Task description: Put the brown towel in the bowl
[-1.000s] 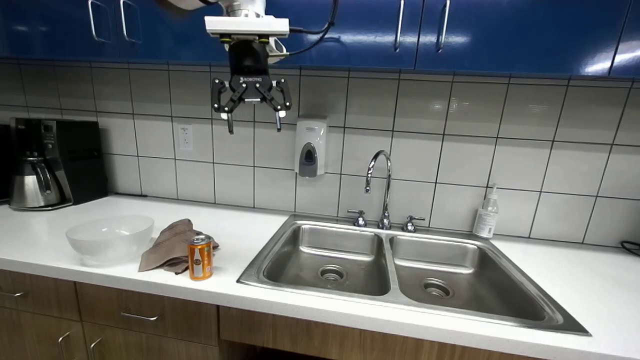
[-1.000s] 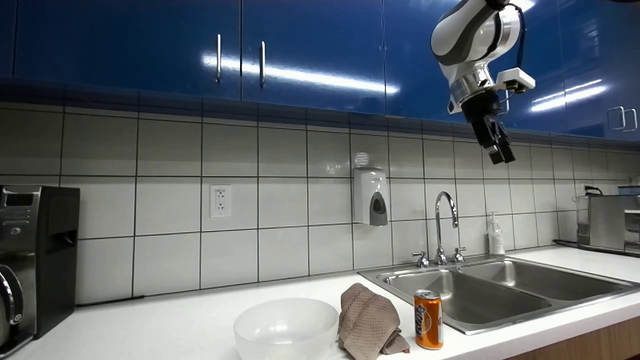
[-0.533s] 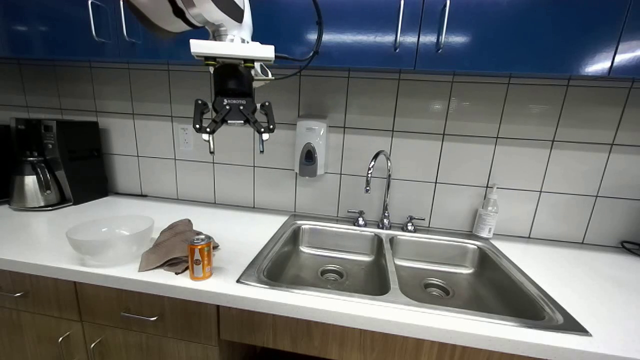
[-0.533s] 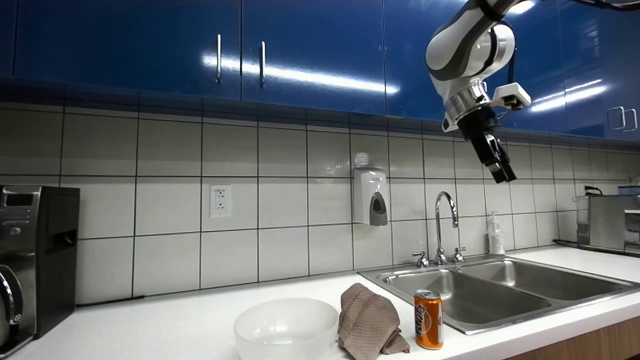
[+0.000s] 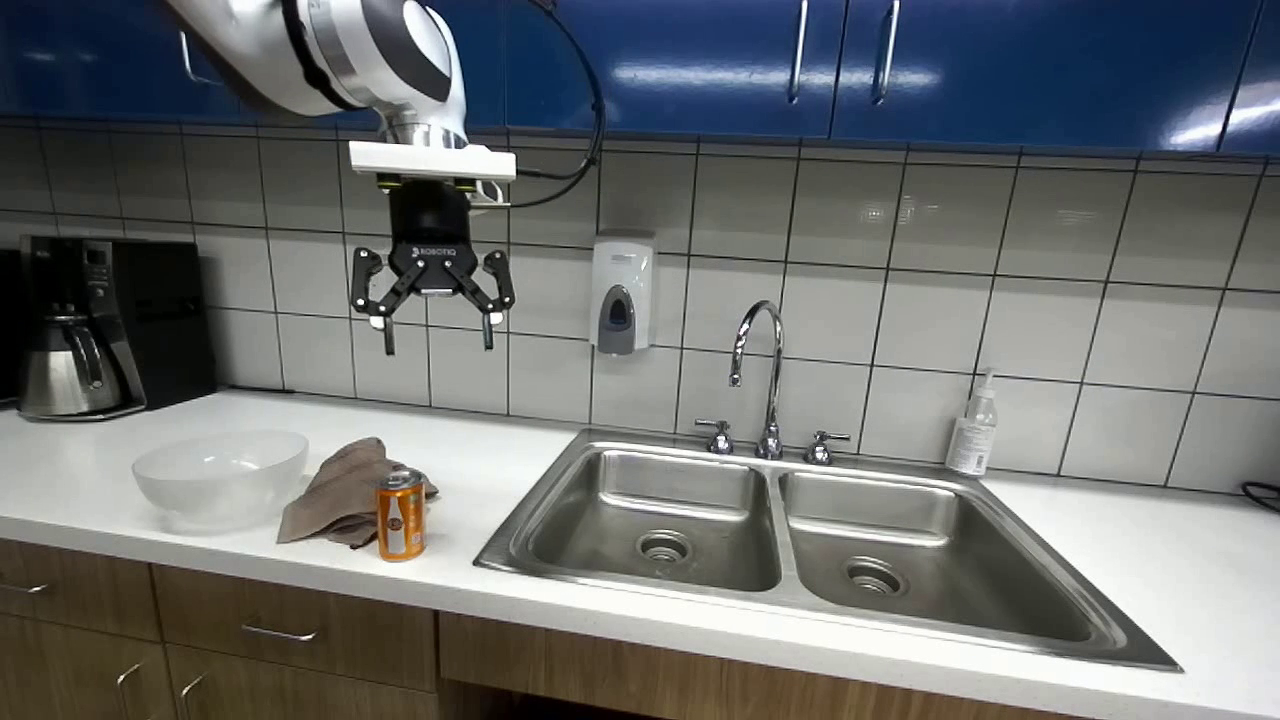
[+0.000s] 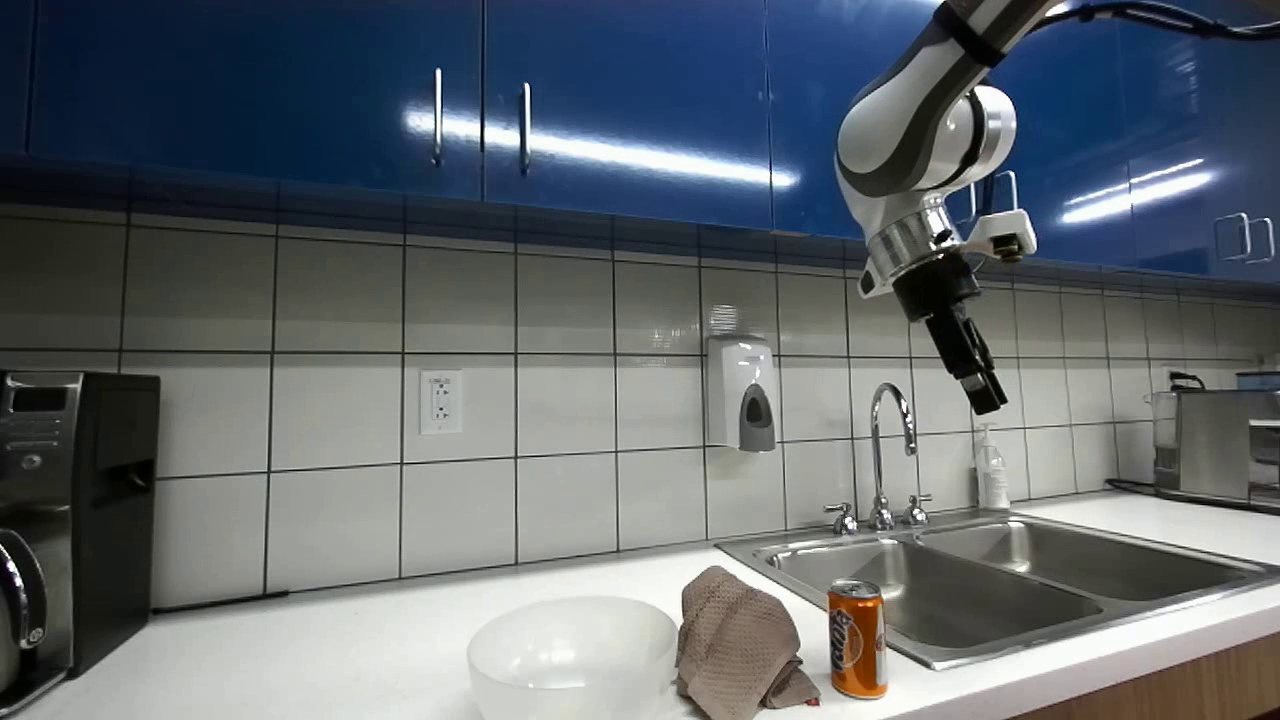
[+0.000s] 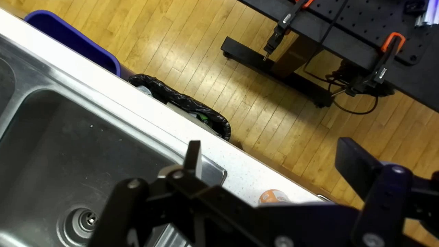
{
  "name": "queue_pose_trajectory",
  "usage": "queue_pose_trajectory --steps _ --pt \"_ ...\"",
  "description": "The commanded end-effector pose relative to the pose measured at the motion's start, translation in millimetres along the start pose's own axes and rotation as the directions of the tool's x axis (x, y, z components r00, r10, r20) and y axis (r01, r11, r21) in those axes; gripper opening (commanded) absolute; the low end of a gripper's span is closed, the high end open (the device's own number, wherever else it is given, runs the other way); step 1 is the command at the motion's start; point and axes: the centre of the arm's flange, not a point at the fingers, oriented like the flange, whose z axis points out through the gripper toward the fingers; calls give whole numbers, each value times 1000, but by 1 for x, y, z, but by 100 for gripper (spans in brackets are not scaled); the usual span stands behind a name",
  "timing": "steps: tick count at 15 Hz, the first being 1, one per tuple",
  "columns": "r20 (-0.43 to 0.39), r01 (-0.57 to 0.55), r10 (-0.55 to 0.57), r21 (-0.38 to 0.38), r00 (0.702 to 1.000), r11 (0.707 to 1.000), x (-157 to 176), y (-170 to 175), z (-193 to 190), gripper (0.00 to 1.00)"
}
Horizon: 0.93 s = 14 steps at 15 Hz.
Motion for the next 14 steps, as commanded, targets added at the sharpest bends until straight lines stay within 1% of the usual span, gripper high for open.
queue_pose_trajectory --steps 1,5,9,14 --pt "-44 82 -82 -6 996 997 11 -13 9 100" --pt "-62 149 -150 -12 987 989 35 -22 19 100" --pt "-60 218 -219 -23 974 976 59 -32 26 100" --pt "-70 268 -271 -49 960 962 88 -49 25 100"
